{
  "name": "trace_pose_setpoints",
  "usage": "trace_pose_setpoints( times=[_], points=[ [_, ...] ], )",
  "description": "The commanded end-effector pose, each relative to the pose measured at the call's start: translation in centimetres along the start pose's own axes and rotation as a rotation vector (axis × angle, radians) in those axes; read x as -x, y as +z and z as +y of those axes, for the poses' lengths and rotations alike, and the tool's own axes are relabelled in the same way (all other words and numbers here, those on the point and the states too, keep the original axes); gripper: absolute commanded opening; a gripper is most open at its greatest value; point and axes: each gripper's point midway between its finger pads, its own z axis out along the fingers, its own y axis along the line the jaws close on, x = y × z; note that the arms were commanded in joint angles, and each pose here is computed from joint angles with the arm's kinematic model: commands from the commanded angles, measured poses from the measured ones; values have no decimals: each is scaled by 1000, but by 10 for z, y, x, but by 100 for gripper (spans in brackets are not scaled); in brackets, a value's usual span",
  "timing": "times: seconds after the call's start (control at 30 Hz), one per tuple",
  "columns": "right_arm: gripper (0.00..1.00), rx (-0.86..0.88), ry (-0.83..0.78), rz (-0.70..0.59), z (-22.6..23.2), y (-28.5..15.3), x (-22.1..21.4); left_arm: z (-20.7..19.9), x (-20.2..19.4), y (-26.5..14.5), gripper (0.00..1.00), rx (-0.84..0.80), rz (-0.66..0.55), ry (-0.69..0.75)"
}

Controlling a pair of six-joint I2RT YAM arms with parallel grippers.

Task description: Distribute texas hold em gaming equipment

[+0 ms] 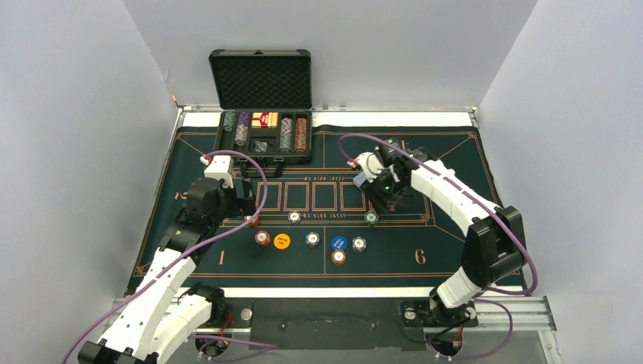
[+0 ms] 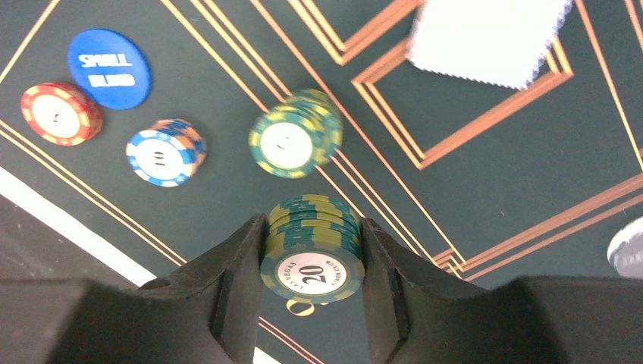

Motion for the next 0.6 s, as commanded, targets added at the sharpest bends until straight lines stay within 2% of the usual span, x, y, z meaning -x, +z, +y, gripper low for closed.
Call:
trace_pose_setpoints(
  times=[0.0,0.17,0.3,0.57],
  points=[
    [0,-64,100,-70,-35,-30,-12,-1,20,-2,97,-5,-73,3],
    [0,-145,294,-65,-85,-36,-53,-3,22,-3,97,-17,-78,2],
    [0,-250,483,-70,-141,-43,-96,-4,23,-4,97,-24,-83,1],
    [1,-333,604,-33,-194,-32,-126,-6,23,-4,97,-32,-84,2]
  ],
)
